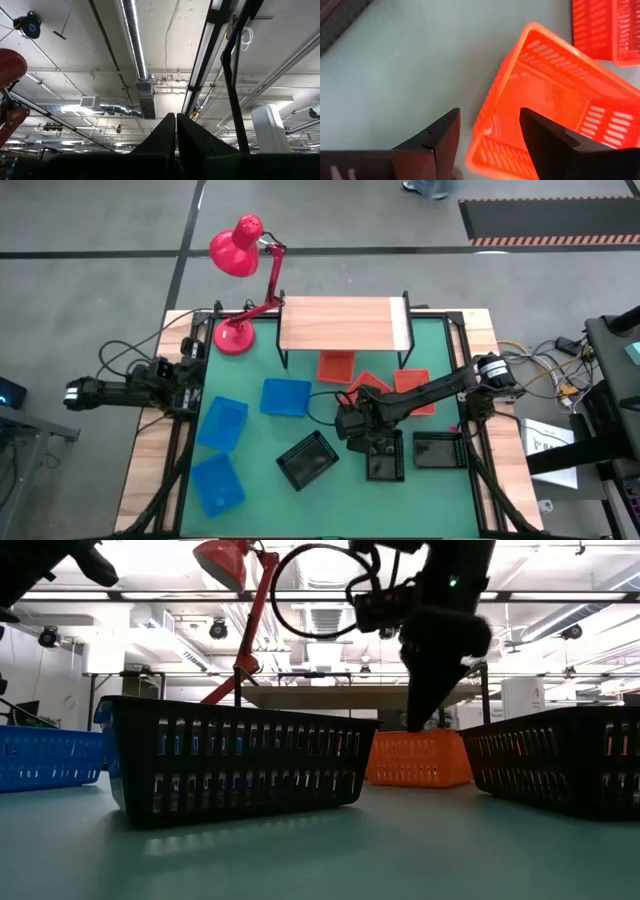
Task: Stack baskets on shelf by color
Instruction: Put the bottom left orange bin on the shelf
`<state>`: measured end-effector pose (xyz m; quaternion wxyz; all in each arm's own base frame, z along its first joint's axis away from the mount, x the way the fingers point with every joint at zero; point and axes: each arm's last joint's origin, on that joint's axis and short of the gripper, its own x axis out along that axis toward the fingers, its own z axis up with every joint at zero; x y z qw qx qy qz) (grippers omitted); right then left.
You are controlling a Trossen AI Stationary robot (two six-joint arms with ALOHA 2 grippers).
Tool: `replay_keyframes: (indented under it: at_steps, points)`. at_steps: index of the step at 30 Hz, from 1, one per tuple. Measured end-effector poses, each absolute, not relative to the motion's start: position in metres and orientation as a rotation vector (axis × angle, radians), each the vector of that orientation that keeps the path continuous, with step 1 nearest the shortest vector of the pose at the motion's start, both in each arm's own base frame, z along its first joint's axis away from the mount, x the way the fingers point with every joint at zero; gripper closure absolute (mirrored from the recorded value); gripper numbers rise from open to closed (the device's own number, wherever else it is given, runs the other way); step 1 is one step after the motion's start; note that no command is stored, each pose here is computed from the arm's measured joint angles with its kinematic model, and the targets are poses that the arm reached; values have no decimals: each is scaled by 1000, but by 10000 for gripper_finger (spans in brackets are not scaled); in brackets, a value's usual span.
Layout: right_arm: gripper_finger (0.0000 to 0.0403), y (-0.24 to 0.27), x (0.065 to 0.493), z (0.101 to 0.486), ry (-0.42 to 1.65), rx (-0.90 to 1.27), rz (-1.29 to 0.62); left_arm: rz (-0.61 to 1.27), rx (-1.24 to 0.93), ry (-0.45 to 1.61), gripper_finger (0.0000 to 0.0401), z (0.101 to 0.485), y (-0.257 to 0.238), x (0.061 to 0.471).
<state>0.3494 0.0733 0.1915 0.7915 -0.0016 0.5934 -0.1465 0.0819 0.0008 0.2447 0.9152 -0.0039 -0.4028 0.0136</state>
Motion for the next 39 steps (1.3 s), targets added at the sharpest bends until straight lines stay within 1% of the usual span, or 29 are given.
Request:
replay_keyframes:
  at_steps: [7, 10, 14, 26, 32, 39]
  points:
    - [205, 63, 348, 176, 1262, 15, -336, 28, -8, -830, 401, 245, 1, 82]
    - [217, 63, 349, 173, 1240, 23, -331, 28, -8, -830, 401, 245, 1, 82]
    - [251, 62, 350, 170, 1217, 56, -345, 28, -8, -830, 401, 245, 1, 82]
    - [386, 62, 349, 167, 1202, 127, -387, 29, -8, -830, 401, 245, 1, 82]
    - [391, 67, 348, 171, 1213, 194, -361, 29, -7, -830, 401, 245, 1, 82]
    - [391, 79, 347, 197, 1234, 159, -239, 30, -6, -829, 401, 245, 1, 82]
